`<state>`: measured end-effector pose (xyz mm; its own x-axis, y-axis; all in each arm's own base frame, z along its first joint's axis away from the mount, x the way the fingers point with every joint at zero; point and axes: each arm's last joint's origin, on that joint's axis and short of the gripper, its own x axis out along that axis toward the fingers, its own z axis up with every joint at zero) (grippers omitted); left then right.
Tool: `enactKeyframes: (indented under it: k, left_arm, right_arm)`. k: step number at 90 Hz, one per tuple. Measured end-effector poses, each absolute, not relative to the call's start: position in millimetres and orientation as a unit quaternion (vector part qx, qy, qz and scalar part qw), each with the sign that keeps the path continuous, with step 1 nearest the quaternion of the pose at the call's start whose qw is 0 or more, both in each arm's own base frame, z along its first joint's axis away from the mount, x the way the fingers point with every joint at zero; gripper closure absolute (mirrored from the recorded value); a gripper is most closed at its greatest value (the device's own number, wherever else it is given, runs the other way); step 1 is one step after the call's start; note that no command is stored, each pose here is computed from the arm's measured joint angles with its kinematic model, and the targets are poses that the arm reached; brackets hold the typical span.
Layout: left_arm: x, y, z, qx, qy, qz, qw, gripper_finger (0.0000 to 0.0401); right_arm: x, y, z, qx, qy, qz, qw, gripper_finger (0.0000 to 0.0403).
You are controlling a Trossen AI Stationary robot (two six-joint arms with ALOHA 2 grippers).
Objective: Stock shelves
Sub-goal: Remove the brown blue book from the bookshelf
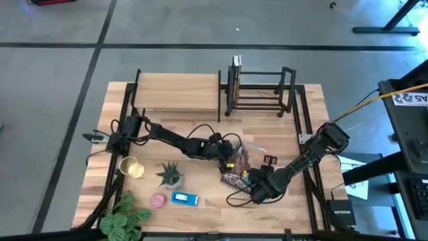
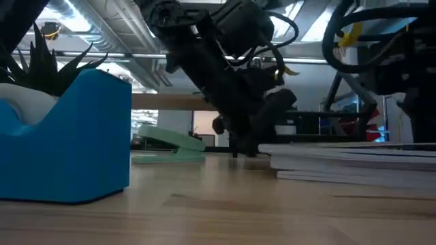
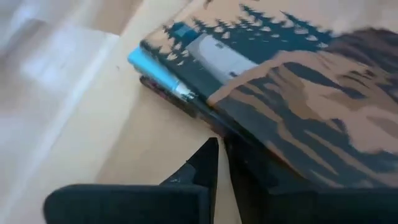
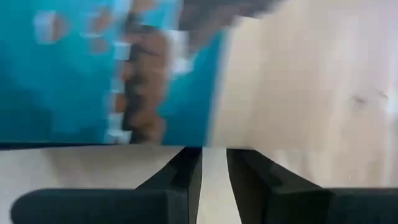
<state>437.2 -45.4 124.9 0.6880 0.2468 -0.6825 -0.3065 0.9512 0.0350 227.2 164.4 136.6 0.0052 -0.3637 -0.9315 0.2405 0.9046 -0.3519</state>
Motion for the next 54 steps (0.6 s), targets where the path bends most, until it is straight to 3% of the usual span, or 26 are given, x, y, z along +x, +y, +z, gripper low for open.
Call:
enactKeyframes:
  k: [30, 54]
  left_arm:
    - [417, -76, 125, -0.058, 0.437, 0.145, 0.886, 0.0380]
    - [419, -97, 124, -0.084, 0.414, 0.109, 0.900, 0.0380]
  right_arm:
    - [209, 194, 160, 0.036, 0.648, -0.191, 0.736, 0.0343]
    - [223, 198, 154, 0.085, 0.599, -0.176, 0.777, 0.0343]
